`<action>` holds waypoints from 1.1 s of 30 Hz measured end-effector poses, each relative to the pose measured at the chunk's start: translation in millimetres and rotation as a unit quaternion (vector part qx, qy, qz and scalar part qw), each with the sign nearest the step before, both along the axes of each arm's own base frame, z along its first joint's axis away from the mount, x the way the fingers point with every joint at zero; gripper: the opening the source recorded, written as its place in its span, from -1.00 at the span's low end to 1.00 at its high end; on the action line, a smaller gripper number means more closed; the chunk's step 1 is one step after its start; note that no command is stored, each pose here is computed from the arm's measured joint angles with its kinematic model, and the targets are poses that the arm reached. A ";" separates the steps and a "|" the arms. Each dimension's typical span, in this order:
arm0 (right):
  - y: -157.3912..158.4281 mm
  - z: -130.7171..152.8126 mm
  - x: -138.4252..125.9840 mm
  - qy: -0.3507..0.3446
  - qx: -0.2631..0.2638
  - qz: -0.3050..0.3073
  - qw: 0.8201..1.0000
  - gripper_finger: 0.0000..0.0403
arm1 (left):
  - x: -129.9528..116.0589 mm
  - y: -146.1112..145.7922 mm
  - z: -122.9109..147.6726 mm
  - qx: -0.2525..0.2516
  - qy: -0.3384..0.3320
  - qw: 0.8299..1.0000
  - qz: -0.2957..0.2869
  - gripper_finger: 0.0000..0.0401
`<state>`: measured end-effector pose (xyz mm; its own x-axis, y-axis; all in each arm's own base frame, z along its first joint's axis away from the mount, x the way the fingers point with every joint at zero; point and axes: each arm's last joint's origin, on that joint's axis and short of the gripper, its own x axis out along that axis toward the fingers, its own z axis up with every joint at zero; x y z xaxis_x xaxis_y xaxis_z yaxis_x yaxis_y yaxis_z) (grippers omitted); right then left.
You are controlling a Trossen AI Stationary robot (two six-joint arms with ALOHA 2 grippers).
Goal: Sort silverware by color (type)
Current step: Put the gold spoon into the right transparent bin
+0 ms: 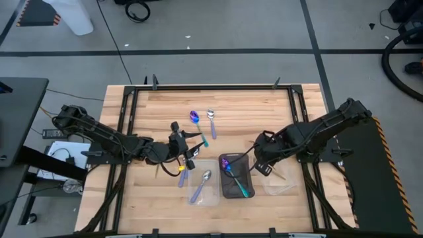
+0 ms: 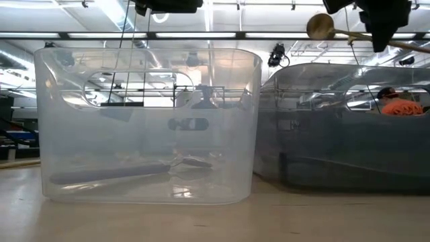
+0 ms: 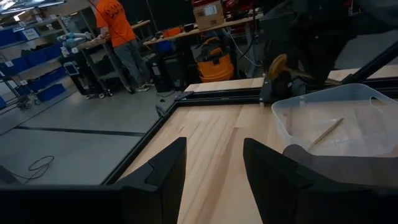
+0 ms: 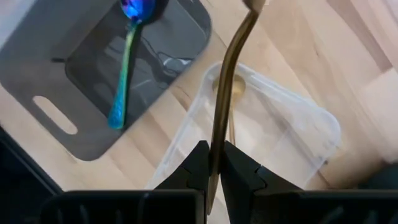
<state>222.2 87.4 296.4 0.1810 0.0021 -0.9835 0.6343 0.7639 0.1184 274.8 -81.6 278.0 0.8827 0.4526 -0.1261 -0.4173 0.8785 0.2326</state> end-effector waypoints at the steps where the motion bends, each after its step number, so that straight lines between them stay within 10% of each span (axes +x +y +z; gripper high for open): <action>1: 1.0 -0.1 -1.2 0.004 0.000 -0.003 1.000 -0.83 | 0.0 0.0 0.0 0.000 0.000 1.000 0.000 -0.17; 33: 18.5 -111.4 -42.1 0.127 0.043 0.005 0.991 -0.85 | -7.2 1.2 5.0 0.012 0.012 1.000 0.000 -0.17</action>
